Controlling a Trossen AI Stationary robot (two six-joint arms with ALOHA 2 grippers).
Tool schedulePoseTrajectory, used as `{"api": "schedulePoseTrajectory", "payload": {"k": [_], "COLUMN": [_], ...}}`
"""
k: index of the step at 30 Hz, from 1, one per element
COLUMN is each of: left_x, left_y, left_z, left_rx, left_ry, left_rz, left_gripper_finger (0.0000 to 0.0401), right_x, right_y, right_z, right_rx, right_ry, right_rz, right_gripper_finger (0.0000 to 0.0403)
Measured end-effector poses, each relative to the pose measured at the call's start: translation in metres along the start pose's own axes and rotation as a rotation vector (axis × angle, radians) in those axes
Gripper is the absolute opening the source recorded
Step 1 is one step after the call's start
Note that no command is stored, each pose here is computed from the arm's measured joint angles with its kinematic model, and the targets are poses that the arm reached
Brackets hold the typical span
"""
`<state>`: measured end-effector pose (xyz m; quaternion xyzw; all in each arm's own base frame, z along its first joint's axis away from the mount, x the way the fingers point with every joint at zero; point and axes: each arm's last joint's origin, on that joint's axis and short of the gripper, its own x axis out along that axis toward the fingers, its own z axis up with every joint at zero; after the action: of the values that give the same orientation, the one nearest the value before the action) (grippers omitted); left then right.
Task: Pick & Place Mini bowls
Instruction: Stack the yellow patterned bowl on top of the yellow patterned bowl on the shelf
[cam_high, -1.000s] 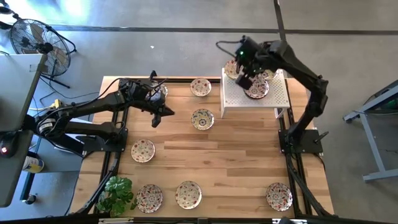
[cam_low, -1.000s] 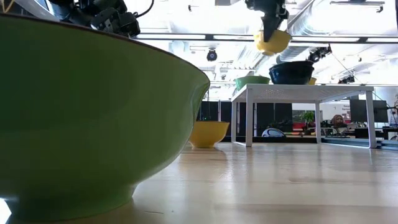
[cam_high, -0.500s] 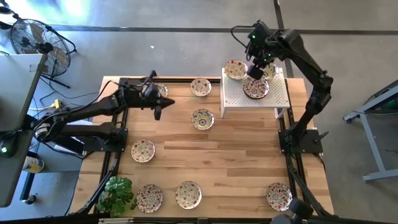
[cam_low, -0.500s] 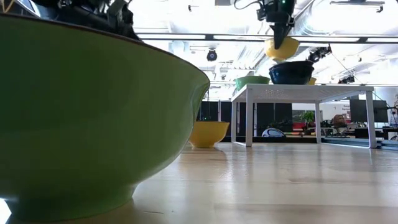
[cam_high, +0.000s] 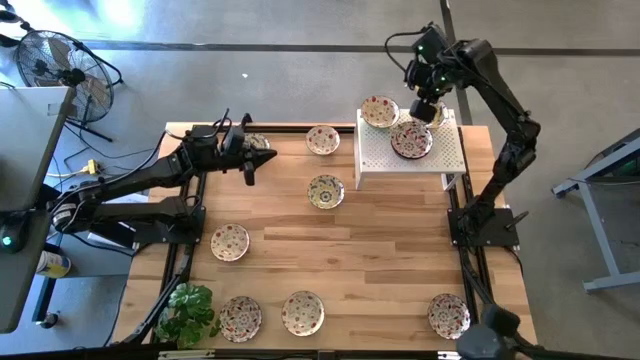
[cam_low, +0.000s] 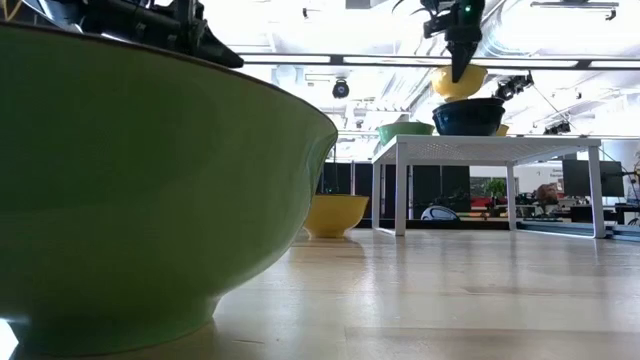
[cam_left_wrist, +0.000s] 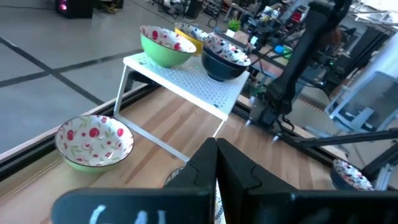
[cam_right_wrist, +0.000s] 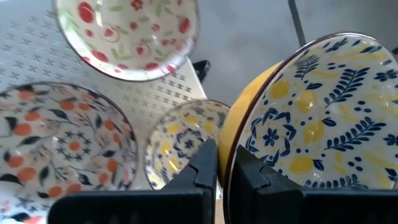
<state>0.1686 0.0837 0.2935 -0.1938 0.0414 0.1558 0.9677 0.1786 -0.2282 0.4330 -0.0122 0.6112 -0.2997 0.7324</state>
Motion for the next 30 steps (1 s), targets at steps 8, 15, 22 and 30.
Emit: {"api": "schedulePoseTrajectory", "payload": {"k": [8,15,22,30], "left_x": [0.000,0.000,0.000,0.000], "left_y": [0.001,0.001,0.001,0.001], "left_z": [-0.001,0.000,-0.001,-0.001], "left_rx": [0.003,0.031,0.047,0.078], "left_ry": [-0.002,-0.005,-0.002,-0.001], "left_rz": [0.031,0.040,0.035,0.032], "left_gripper_finger": [0.0001,0.0001,0.0001,0.0001], "right_x": [-0.007,0.023,0.047,0.085], "right_y": [-0.004,0.002,0.019,0.031], "right_z": [-0.008,-0.019,-0.036,-0.041], "right_rx": [-0.090,0.019,0.097,0.088], "right_ry": [-0.039,0.070,0.150,0.183], "right_rz": [0.028,0.116,0.155,0.144], "right_gripper_finger": [0.0012,0.0012,0.0012,0.0012]}}
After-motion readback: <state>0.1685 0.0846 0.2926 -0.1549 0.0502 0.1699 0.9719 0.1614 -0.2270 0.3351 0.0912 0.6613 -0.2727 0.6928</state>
